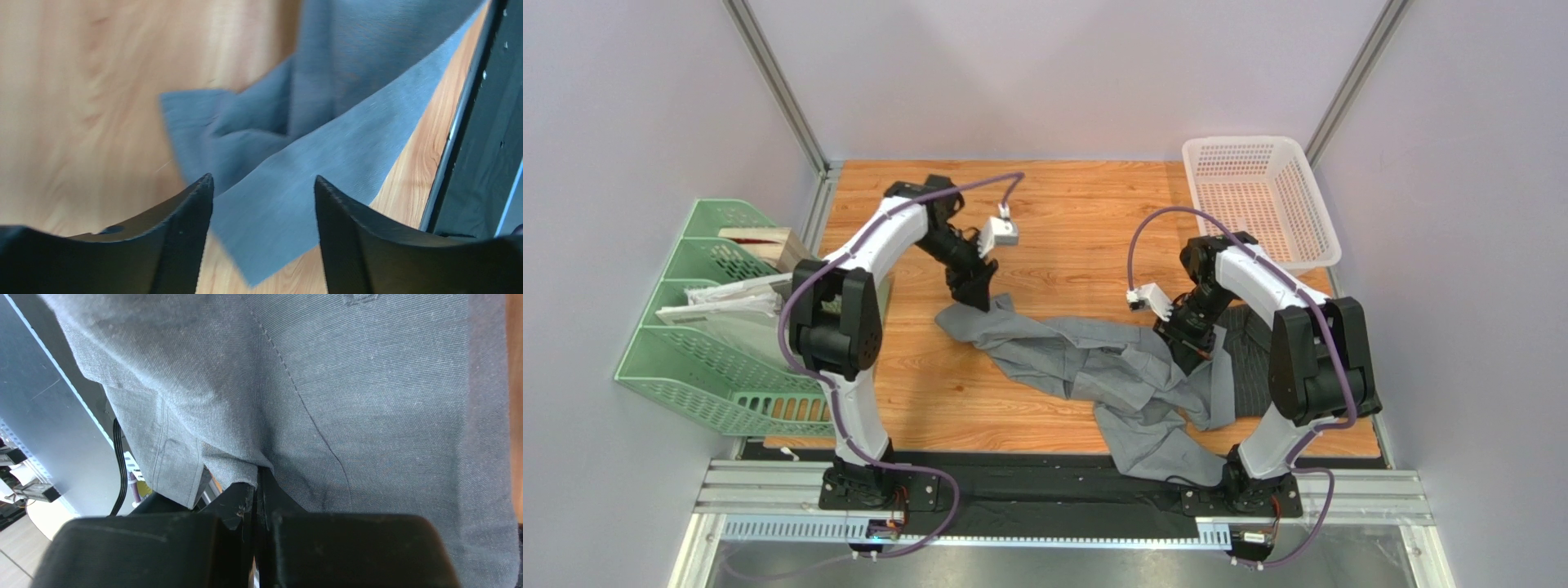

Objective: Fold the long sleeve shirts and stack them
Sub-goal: Flatten the shirt out

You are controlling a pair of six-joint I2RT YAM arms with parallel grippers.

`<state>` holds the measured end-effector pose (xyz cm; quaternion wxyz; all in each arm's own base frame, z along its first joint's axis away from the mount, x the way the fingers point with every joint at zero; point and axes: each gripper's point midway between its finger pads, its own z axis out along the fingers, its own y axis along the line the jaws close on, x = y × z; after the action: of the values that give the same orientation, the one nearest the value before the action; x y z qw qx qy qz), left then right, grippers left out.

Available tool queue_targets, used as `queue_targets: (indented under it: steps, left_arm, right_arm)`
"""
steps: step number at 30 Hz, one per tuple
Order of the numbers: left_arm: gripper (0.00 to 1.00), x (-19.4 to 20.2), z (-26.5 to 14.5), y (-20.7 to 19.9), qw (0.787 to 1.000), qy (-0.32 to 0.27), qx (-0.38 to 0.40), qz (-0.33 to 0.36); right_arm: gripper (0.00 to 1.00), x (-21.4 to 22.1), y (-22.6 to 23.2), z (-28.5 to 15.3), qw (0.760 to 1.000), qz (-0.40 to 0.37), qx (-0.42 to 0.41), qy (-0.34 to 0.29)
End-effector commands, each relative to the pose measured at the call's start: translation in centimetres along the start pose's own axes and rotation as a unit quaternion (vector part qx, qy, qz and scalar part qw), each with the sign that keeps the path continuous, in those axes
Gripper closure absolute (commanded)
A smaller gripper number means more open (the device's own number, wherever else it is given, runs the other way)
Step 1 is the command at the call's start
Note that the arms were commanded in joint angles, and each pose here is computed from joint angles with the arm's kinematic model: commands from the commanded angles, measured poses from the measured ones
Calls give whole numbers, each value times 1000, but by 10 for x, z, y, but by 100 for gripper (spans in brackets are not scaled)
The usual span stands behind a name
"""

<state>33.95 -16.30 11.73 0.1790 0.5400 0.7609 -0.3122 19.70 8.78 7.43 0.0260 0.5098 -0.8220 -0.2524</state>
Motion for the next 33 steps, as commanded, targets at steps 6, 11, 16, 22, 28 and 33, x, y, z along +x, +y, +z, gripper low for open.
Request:
queue_targets:
  steps: [6, 11, 16, 22, 28, 33]
  left_arm:
    - [51, 53, 27, -75, 992, 70, 48, 92]
    - [45, 45, -2, -81, 986, 45, 1, 163]
    - [32, 14, -24, -55, 978, 3, -53, 204]
    - [36, 0, -10, -23, 969, 21, -28, 246]
    - [43, 4, 9, -10, 958, 47, 28, 283]
    - [46, 28, 26, -21, 948, 87, 82, 294]
  right_arm:
    - [100, 40, 41, -18, 994, 51, -35, 86]
    - [100, 35, 39, -21, 996, 41, -28, 77]
    - [100, 30, 40, -25, 997, 33, -21, 63]
    - [94, 27, 39, -26, 998, 33, -14, 55]
    - [89, 26, 37, -27, 998, 44, -1, 48]
    - [81, 23, 35, -29, 998, 51, 11, 42]
